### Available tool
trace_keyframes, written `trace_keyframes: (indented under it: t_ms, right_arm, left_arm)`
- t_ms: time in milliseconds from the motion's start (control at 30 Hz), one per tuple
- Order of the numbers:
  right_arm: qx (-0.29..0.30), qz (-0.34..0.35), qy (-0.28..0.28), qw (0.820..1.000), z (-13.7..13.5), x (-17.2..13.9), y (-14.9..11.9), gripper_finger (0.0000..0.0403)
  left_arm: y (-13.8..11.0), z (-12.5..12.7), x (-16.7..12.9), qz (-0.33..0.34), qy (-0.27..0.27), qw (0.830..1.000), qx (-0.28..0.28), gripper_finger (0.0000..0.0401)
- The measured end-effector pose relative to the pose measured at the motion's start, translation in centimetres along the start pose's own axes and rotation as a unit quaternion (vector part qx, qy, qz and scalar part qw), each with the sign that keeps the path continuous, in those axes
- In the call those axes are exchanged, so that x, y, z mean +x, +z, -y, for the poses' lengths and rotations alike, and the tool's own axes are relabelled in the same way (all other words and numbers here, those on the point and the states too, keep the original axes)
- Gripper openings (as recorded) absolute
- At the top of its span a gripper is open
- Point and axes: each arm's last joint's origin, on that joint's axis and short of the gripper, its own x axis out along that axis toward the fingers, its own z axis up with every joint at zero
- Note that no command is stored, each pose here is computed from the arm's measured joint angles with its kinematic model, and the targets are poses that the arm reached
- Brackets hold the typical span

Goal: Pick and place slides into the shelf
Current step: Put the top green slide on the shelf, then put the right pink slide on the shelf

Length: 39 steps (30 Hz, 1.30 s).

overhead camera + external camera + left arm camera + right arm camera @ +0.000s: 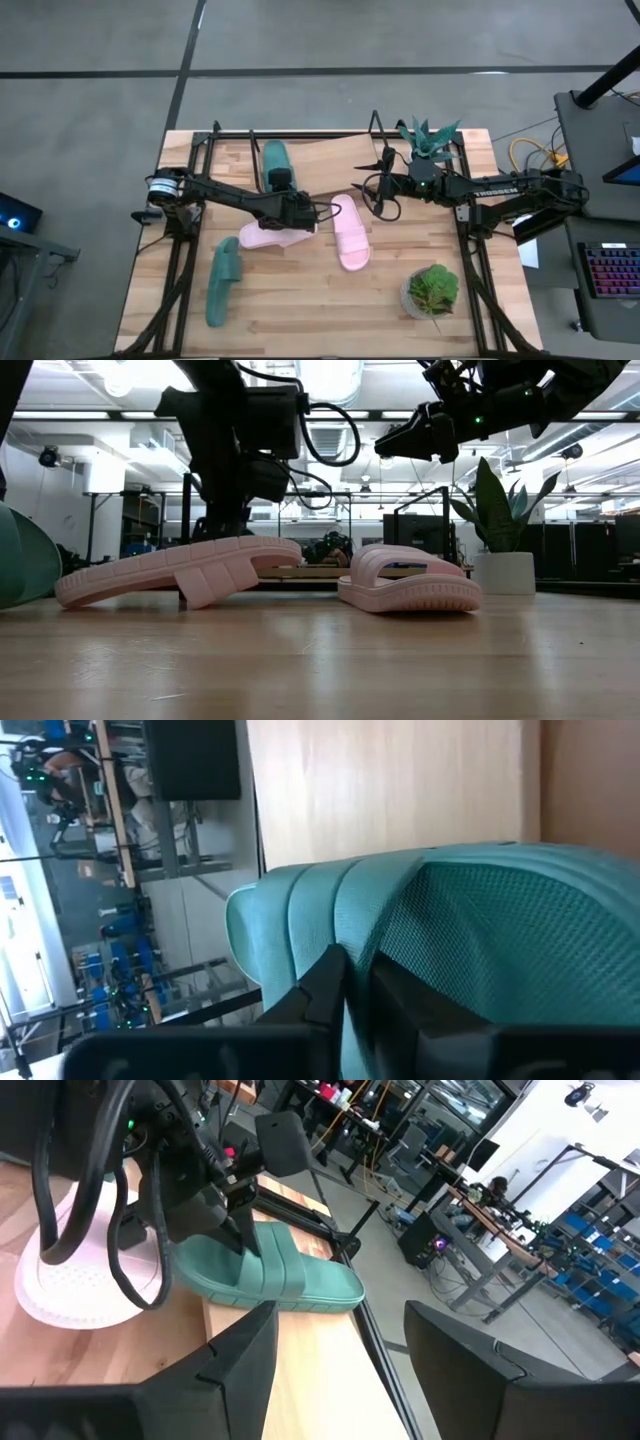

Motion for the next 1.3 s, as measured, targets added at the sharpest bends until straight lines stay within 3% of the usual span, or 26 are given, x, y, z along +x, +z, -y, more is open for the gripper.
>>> trace_keyframes:
  t_ms: [267, 467, 600, 700, 867, 967, 1200, 1300]
  right_arm:
    - [0.001, 0.000, 0.000, 1.000, 0.0, 0.0, 0.0, 0.0208]
    - [0.001, 0.000, 0.000, 1.000, 0.0, 0.0, 0.0, 0.0208]
    - [0.000, 0.000, 0.000, 1.000, 0.0, 0.0, 0.0, 0.0208]
    - [0.000, 0.000, 0.000, 1.000, 0.0, 0.0, 0.0, 0.0208]
    - [0.001, -0.002, 0.003, 1.000, -0.1, 0.0, 0.0, 0.0208]
    - [0.021, 0.005, 0.006, 1.000, -0.5, -0.2, 0.5, 0.0208]
    - [0.007, 0.016, 0.072, 0.997, -3.0, -1.7, 3.6, 0.0207]
    - [0.017, 0.031, 0.088, 0.995, -4.3, -2.9, 5.5, 0.0207]
  left_arm:
    - [-0.2, -0.7, 0.0, -0.006, -0.046, 0.999, -0.006, 0.0110]
    - [-0.6, -2.4, -1.1, 0.013, -0.081, 0.996, -0.046, 0.0195]
    - [-0.6, -3.9, -2.2, 0.045, -0.105, 0.988, -0.106, 0.0222]
    - [0.0, -4.7, -3.1, 0.099, -0.168, 0.968, -0.157, 0.0225]
    - [1.1, -5.8, -5.2, 0.208, -0.322, 0.901, -0.202, 0.0226]
    - [1.2, -6.5, -6.6, 0.261, -0.359, 0.874, -0.199, 0.0226]
    - [0.1, -7.2, -10.0, 0.345, -0.353, 0.853, -0.169, 0.0226]
    - [-0.5, -7.1, -11.0, 0.359, -0.342, 0.854, -0.158, 0.0226]
